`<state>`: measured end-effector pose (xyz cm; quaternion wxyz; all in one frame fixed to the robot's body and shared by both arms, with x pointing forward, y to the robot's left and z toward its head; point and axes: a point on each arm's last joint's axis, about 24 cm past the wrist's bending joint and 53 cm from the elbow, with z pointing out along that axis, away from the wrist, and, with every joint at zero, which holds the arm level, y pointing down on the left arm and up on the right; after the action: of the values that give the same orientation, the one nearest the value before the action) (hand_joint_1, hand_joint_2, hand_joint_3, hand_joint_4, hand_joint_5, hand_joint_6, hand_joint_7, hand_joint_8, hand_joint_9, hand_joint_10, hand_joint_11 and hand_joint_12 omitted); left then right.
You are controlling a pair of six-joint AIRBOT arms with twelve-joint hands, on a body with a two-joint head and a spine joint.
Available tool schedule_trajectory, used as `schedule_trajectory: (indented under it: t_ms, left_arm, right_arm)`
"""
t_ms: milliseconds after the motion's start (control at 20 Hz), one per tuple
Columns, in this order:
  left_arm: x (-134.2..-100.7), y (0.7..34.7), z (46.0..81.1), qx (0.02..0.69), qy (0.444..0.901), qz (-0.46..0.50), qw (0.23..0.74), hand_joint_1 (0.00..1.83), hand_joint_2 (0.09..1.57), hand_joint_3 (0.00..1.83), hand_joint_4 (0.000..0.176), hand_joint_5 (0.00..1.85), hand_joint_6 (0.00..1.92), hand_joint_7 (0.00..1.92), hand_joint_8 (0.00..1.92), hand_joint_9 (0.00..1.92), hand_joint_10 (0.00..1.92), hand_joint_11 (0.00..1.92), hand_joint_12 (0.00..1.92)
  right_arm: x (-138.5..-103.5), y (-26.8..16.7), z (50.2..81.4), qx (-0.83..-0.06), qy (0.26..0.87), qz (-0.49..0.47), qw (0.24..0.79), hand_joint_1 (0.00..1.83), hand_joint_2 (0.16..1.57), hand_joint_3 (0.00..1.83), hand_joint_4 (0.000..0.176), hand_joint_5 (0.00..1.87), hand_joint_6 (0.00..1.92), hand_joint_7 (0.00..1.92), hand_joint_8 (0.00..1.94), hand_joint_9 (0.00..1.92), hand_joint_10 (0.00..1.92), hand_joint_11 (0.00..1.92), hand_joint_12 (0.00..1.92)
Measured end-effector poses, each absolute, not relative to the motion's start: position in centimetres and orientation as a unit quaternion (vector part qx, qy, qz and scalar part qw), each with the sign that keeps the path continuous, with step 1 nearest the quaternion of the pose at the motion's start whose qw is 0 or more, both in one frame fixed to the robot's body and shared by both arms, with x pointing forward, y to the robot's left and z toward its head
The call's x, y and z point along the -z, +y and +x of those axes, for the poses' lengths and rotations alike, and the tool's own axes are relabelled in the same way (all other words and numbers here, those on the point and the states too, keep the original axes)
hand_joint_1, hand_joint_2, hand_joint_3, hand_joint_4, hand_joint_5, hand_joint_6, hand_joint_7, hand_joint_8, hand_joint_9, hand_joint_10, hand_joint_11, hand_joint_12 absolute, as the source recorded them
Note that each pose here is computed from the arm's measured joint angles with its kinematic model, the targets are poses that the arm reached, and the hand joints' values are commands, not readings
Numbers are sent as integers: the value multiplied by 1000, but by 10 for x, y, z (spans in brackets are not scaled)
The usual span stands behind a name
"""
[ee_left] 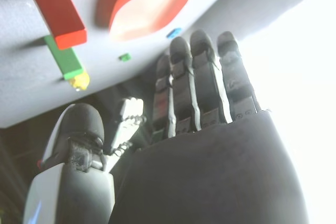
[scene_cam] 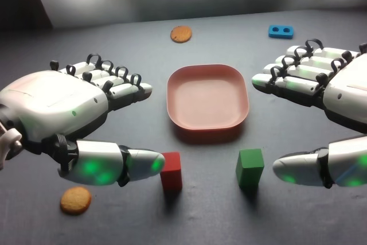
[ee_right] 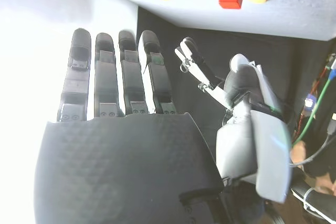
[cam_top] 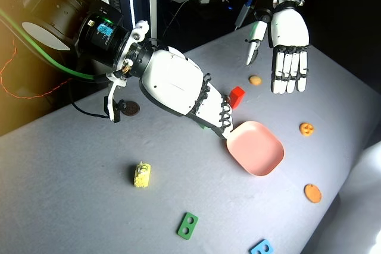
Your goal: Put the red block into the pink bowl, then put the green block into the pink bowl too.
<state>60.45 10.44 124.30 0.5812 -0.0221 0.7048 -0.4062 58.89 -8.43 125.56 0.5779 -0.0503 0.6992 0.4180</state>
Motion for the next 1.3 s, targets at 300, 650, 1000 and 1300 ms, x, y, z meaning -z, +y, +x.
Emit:
schedule_trajectory:
  t_ms: [300, 650, 1000, 1300]
  left_arm:
    - [-1242, 104, 604, 399, 706, -14, 584, 0, 1098, 12, 0, 152, 5, 152, 5, 103, 12, 37, 82]
    - [-1234, 89, 599, 399, 715, 2, 574, 0, 1033, 0, 0, 161, 3, 108, 0, 47, 0, 28, 13]
    - [-1212, 55, 590, 417, 727, 7, 546, 248, 950, 0, 0, 89, 0, 17, 0, 0, 0, 0, 0]
    - [-1199, 53, 597, 408, 727, -12, 552, 285, 947, 10, 0, 140, 0, 55, 0, 0, 0, 0, 0]
  right_arm:
    - [-1255, -83, 588, -418, 699, -53, 577, 0, 1008, 0, 0, 45, 4, 1, 0, 0, 0, 0, 171]
    - [-1253, -82, 587, -427, 704, -42, 566, 0, 971, 0, 0, 56, 3, 0, 0, 0, 0, 0, 39]
    - [-1244, -79, 584, -441, 719, -25, 536, 0, 962, 0, 0, 70, 14, 14, 5, 0, 0, 32, 19]
    - [-1245, -79, 584, -453, 719, -9, 527, 0, 958, 0, 0, 33, 0, 0, 0, 0, 0, 0, 0]
